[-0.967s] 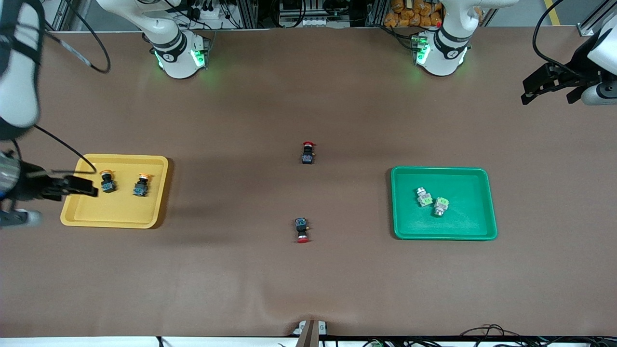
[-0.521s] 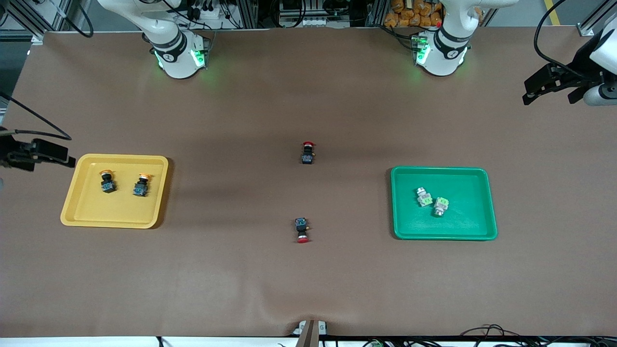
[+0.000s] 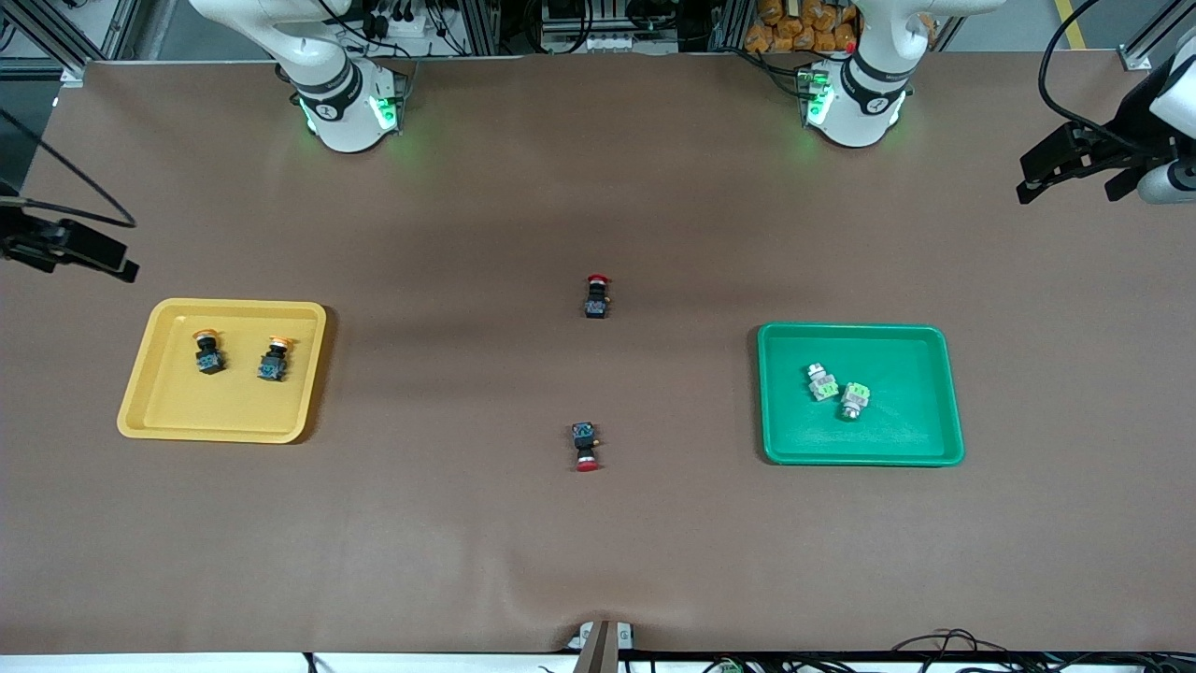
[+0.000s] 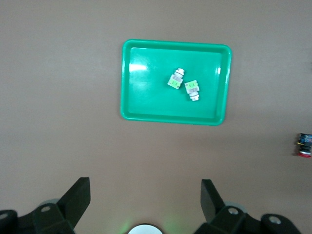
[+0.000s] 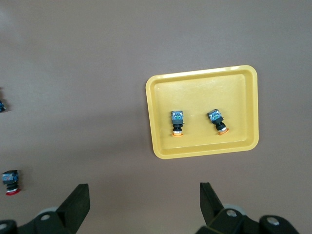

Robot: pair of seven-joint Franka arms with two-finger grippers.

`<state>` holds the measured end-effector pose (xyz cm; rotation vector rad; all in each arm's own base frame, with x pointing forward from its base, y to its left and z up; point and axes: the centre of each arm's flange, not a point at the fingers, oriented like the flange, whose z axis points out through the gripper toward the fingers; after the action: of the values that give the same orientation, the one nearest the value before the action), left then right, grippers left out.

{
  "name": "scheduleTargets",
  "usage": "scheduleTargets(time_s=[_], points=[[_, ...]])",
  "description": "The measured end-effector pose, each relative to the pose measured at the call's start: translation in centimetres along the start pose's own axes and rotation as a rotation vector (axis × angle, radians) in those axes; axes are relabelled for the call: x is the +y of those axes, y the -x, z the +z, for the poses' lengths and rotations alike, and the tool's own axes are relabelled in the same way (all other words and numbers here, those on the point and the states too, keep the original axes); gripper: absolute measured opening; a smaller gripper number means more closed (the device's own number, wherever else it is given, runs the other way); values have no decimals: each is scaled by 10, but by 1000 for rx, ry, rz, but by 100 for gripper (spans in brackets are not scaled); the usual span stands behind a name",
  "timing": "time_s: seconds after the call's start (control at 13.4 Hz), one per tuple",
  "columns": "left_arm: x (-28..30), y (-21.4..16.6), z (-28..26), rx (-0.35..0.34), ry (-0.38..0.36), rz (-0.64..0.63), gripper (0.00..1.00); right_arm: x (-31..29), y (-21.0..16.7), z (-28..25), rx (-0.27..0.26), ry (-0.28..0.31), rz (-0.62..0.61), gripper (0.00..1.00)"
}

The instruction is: Place green and yellow buttons in trays

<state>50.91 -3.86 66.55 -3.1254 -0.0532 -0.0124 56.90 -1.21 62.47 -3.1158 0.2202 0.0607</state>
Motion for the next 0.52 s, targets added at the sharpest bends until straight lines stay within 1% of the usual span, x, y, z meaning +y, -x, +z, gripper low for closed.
scheduleTargets(time_s=[0.15, 0.22, 0.37, 0.52], points=[[-1, 0, -3, 7, -10, -1, 100, -5, 15, 12, -9, 9, -16, 100], [-1, 0, -3, 9, -11, -1, 100, -10, 21, 13, -8, 28, -30, 100], [-1, 0, -4, 10, -11, -1, 100, -27, 26, 10, 12, 66, -67, 100], [-1, 0, -4, 10, -11, -1, 100, -28, 26, 7, 29, 72, -91, 100]])
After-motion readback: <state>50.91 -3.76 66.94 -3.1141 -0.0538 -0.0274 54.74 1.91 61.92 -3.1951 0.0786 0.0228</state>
